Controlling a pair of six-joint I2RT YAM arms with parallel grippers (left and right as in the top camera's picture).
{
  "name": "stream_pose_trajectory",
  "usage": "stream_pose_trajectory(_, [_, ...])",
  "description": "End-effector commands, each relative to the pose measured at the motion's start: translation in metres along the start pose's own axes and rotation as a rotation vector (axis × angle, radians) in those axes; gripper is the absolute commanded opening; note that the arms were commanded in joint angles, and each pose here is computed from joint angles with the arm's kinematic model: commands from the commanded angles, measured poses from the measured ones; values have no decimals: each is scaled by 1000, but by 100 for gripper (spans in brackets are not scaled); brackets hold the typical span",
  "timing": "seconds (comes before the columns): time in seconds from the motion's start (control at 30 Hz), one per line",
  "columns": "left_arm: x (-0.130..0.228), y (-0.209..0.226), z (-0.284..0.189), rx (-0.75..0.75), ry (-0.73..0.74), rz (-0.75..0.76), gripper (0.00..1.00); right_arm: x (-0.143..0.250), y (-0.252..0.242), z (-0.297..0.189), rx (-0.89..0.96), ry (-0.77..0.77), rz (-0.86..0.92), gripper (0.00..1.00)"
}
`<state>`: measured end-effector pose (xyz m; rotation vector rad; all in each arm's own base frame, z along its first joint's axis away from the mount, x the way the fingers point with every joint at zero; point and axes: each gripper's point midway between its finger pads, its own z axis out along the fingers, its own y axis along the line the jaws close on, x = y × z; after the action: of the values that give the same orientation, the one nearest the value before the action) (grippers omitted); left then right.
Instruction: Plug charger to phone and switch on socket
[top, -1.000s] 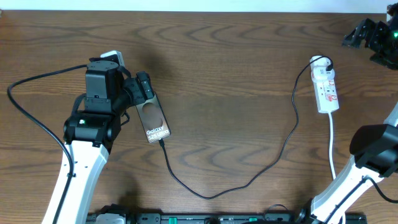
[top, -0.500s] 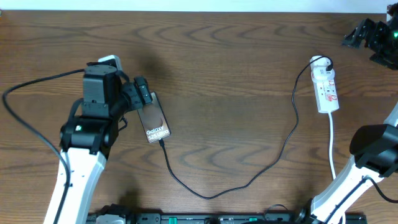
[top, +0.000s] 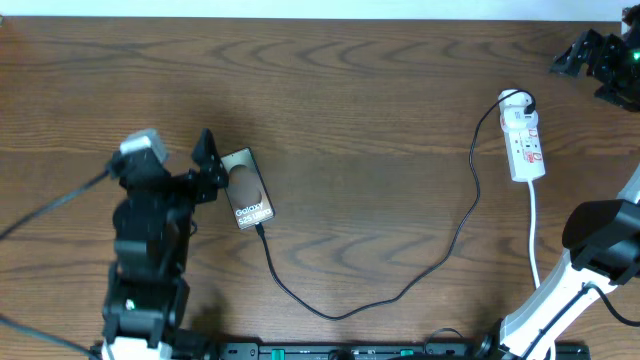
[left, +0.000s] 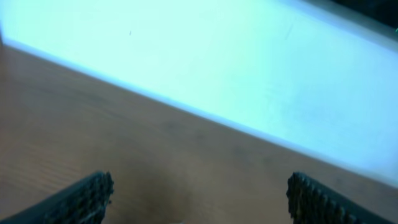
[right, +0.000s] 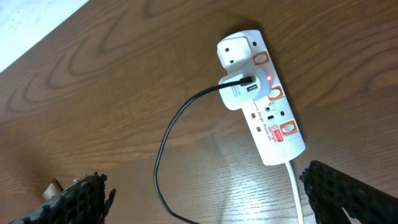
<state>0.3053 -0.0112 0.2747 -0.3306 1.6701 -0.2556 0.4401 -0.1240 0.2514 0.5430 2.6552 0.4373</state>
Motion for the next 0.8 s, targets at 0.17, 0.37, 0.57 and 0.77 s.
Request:
stream_pose_trajectory(0.17, [-7, -18, -46, 175, -259, 310, 91, -2, 0, -1, -8, -6, 14, 99])
stream_pose_trajectory(0.37, [1, -10, -59, 161, -307, 343, 91, -2, 0, -1, -8, -6, 14, 99])
stream_pose_trajectory(0.57, [37, 5, -51, 148, -255, 348, 91, -2, 0, -1, -8, -6, 14, 99])
stream_pose_trajectory(0.77, [69, 18, -50, 147, -249, 338, 91, -2, 0, -1, -8, -5, 15, 99])
